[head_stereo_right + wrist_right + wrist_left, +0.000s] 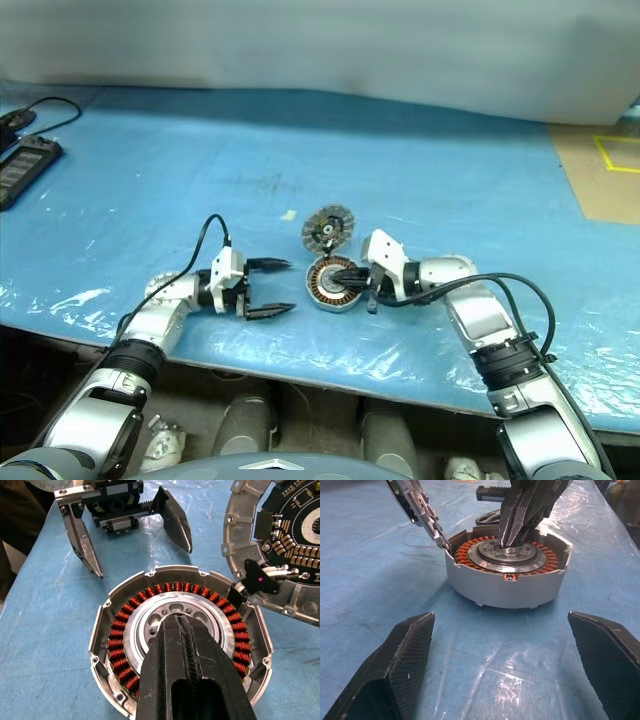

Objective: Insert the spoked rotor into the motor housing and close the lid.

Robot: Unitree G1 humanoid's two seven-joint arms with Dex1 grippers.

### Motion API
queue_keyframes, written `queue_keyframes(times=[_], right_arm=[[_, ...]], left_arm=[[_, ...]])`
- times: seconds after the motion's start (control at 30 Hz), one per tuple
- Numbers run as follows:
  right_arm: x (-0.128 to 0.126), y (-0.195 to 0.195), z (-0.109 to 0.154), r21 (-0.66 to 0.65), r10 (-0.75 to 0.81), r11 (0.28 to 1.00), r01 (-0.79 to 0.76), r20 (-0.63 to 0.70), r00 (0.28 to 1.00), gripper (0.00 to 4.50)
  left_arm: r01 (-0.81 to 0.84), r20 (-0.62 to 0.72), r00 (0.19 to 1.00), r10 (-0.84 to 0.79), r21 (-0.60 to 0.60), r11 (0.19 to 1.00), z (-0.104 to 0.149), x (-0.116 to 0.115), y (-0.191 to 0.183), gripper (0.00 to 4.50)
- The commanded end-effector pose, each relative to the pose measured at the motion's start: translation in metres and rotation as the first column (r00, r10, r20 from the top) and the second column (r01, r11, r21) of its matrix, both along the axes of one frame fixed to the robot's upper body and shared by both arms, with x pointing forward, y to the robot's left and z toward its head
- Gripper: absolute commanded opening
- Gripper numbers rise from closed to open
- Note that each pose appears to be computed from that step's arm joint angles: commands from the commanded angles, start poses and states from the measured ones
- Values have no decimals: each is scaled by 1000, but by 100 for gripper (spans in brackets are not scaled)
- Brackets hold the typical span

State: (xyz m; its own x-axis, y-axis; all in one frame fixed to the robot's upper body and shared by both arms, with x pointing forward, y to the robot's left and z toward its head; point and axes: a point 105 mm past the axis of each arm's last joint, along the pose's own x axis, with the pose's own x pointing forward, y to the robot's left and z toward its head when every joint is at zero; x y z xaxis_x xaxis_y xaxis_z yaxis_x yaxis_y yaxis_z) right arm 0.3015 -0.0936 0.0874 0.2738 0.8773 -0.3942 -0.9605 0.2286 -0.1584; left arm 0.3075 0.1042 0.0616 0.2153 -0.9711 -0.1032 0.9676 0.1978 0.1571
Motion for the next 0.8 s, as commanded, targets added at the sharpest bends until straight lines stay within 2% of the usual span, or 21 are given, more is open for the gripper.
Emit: queue_keyframes(times=[0.03, 0.23, 0.4, 0.8], right_arm=[[-1, 2, 7, 10, 11, 1000, -11, 11, 1000, 3], [-2, 10, 26, 95, 37, 995, -40, 40, 999, 3], [-2, 14, 33, 110, 51, 992, -56, 51, 997, 3], [3, 10, 14, 42, 38, 998, -39, 19, 999, 3]], left_arm=[[-3, 23, 1000, 3, -4, 1000, 6, 0, 0, 450], [-5, 18, 1000, 5, -2, 1000, 6, -1, -1, 450], [-6, 10, 1000, 6, 2, 1000, 6, -2, 0, 450], [-14, 12, 1000, 14, 2, 1000, 8, -2, -1, 450]])
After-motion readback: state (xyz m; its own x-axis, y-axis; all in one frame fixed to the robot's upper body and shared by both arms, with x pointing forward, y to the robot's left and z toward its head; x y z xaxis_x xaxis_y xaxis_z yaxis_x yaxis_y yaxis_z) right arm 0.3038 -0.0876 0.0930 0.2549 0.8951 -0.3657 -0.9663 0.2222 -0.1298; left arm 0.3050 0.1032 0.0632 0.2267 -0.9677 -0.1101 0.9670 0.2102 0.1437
